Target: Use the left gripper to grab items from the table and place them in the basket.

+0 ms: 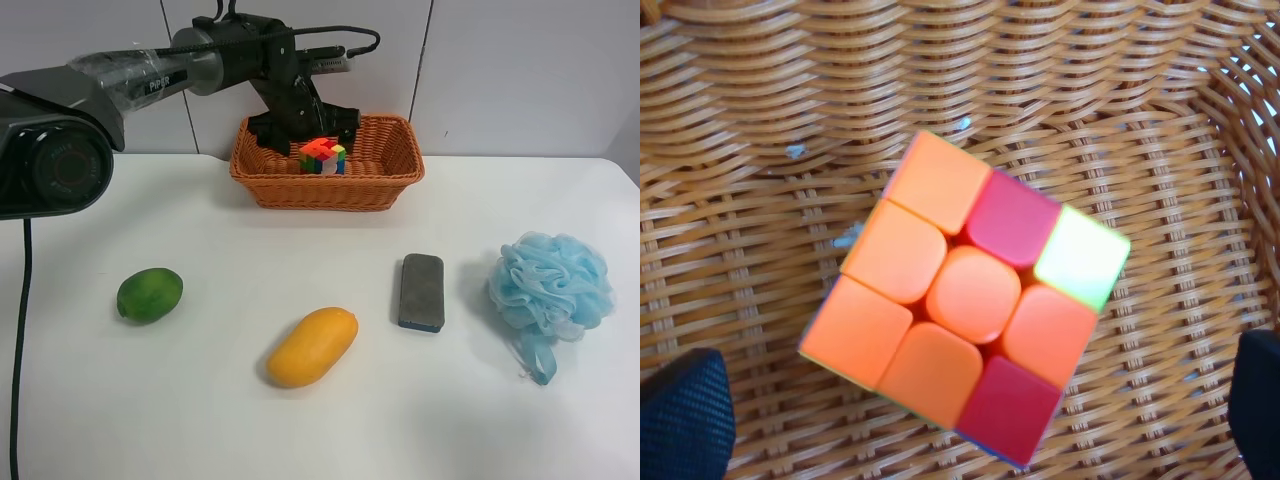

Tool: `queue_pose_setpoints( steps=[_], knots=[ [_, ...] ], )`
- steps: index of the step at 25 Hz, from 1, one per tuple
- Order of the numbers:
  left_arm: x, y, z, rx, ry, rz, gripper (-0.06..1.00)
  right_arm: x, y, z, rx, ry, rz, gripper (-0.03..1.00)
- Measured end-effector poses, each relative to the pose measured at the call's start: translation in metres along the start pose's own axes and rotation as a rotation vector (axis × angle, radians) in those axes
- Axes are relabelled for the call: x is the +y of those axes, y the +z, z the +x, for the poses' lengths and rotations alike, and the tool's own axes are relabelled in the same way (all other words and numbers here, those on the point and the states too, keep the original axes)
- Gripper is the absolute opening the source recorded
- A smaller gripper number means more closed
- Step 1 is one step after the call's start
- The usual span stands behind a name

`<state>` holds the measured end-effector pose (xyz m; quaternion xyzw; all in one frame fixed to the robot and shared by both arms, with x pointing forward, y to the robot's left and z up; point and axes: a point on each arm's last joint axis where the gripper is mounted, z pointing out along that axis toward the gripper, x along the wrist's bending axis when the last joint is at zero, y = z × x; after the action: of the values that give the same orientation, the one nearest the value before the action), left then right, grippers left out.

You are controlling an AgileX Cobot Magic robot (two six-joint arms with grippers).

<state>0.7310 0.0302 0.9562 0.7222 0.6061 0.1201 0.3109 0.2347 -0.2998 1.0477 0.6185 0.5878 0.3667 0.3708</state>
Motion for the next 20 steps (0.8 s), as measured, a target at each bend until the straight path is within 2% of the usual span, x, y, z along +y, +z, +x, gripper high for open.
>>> queue_pose_setpoints(
  steps=[5, 6, 11, 18, 20],
  knots=[
    [0.006, -0.026, -0.002, 0.016, 0.006, 0.046, 0.99, 0.000, 0.000, 0.000, 0.000, 0.000, 0.000, 0.99],
    [0.014, -0.051, -0.002, 0.021, 0.010, 0.068, 0.99, 0.000, 0.000, 0.000, 0.000, 0.000, 0.000, 0.99],
    [0.029, -0.125, 0.001, 0.049, 0.051, 0.119, 0.99, 0.000, 0.000, 0.000, 0.000, 0.000, 0.000, 0.99],
    [0.039, -0.208, -0.005, -0.003, 0.170, 0.040, 0.97, 0.000, 0.000, 0.000, 0.000, 0.000, 0.000, 0.99],
    [0.037, -0.216, -0.005, -0.008, 0.180, 0.041, 0.97, 0.000, 0.000, 0.000, 0.000, 0.000, 0.000, 0.99]
  ],
)
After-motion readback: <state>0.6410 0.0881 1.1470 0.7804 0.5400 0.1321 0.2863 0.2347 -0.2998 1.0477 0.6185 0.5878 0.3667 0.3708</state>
